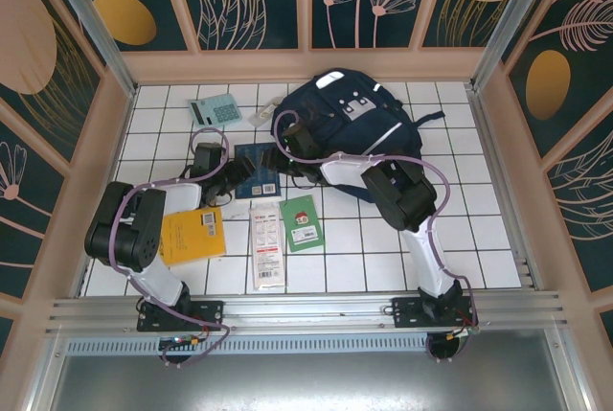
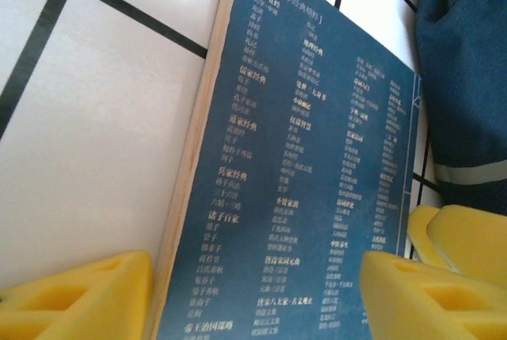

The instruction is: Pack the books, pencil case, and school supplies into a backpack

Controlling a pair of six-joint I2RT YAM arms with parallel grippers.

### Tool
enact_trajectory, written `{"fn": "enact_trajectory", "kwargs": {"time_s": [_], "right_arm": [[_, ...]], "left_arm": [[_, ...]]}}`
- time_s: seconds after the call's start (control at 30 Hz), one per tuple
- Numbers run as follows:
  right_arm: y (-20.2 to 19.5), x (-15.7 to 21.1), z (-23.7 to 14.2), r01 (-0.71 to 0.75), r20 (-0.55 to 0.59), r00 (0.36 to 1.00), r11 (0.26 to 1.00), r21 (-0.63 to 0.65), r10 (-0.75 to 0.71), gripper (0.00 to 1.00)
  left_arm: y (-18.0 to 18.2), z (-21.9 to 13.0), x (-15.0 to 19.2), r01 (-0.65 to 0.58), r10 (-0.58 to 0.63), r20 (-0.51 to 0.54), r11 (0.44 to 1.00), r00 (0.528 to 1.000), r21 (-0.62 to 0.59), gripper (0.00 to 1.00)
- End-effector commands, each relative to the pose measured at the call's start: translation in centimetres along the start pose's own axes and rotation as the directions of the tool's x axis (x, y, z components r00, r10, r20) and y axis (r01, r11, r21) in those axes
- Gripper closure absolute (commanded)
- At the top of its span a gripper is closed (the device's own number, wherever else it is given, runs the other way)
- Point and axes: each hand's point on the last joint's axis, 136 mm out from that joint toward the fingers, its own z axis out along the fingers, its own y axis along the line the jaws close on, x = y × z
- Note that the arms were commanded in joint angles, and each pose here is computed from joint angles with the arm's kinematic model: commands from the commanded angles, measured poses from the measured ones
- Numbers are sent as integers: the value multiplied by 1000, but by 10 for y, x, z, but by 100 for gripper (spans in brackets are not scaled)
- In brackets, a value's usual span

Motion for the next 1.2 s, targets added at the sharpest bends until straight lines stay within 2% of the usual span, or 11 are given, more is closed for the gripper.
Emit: {"fn": "enact_trajectory", "kwargs": {"time_s": [0.0,0.13,0.27,0.33,0.43,0.5,0.73,0.83,0.97,1.17], "right_arm": [[-4,-6,-3,40,13,999,997,60,-41,45],[-15,-1,-4,60,20,998,989,137,-64,45],[-16,7,0,76,9,997,986,147,-78,45],[-17,10,4,75,2,997,986,150,-76,45],[-18,14,8,77,-9,997,985,154,-77,45],[-19,16,9,77,-16,997,985,156,-75,45],[-12,34,22,69,-69,996,989,134,-60,46],[3,39,25,61,-93,994,996,59,-55,46],[32,35,16,22,-101,994,993,-113,-33,46],[79,24,-18,-12,-90,996,928,-372,-23,49]], "left_arm": [[13,-3,6,-21,21,0,998,1000,-57,35],[23,-5,7,-19,21,12,994,1000,-107,39],[29,-7,8,-17,20,22,992,1000,-127,50],[31,-7,9,-15,18,20,991,1000,-132,68],[34,-5,11,-13,15,16,990,1000,-141,74],[36,-4,12,-12,14,12,989,1000,-147,85],[37,0,20,6,-7,-7,992,1000,-126,85],[37,3,23,10,-13,-21,993,1000,-117,85],[37,6,28,14,-18,-39,995,999,-100,86],[34,7,29,13,-17,-42,996,999,-84,89]]}}
